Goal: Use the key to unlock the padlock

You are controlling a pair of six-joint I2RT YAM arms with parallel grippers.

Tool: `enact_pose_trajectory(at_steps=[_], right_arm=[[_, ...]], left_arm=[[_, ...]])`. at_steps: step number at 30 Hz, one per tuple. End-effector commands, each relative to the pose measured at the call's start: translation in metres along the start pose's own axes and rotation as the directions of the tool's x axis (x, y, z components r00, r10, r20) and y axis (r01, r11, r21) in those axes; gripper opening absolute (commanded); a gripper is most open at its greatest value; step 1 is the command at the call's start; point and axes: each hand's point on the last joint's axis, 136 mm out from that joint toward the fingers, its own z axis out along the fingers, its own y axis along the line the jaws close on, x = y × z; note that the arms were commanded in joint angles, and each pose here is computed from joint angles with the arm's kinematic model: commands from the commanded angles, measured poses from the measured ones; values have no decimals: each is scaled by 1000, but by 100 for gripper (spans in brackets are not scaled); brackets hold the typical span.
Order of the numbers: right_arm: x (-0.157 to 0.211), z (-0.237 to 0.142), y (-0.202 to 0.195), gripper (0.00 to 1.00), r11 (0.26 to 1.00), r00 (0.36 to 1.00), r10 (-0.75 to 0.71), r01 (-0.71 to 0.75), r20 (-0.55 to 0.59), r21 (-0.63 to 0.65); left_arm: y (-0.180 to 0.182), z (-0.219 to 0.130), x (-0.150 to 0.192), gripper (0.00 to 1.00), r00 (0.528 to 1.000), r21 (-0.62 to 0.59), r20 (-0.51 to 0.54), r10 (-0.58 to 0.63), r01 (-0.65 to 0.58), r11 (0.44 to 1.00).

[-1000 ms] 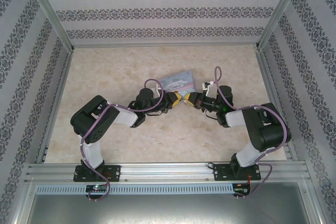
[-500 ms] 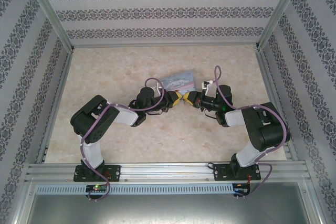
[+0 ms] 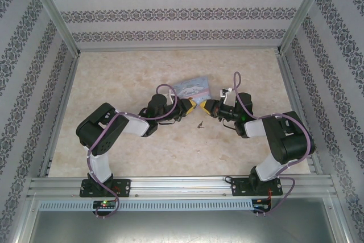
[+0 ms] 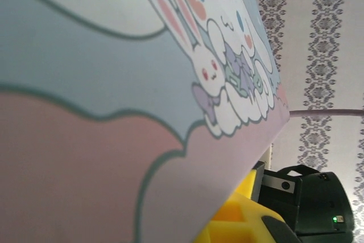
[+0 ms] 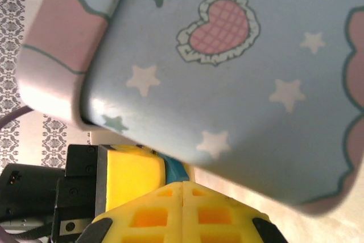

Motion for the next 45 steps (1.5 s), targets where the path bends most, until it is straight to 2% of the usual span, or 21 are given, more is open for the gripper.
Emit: enact_pose_trajectory(at_steps=[1,3,7,8,13,19,20,25,26,32,38,45], right_arm=[[5,-8,-9,0,999,1000,-24,24,7,41],[10,-12,-17,4,996,1000,-18,17,6,83],[21,-20,-36,29,982,1000,-7,6,2,187],[24,-22,-42,32,974,1000,-7,8,-4,225],[45,-27,-56,43,875,990,-103,137,-99,465],[49,-28,-54,46,728,961,-201,276,-190,628],[49,-27,-54,46,708,956,-210,293,-204,643],[50,-22,-58,46,602,936,-236,352,-261,717],[50,-19,-57,46,586,931,-245,364,-270,724],[51,-11,-61,45,497,918,-252,394,-305,773],[49,-2,-72,45,466,925,-229,379,-304,799],[60,15,-82,43,423,913,-211,408,-350,809]], left_arm=[[11,-6,-26,0,996,-55,56,64,-60,997],[20,-8,-32,0,996,-84,53,76,-72,994],[46,-12,-37,0,996,-162,17,90,-86,983],[54,-14,-36,0,996,-180,-2,85,-84,980],[71,-16,-16,0,984,-229,-148,95,-127,965],[85,-30,-2,0,977,-274,-194,83,-136,952],[85,-31,-1,6,978,-276,-192,81,-133,952],[74,-33,-2,49,983,-243,-168,80,-120,963],[70,-33,-3,54,983,-232,-164,81,-118,966],[44,-38,-10,70,987,-188,-123,101,-123,974],[22,-56,-26,85,992,-165,-54,114,-122,979],[10,-80,-41,88,991,-173,3,130,-128,977]])
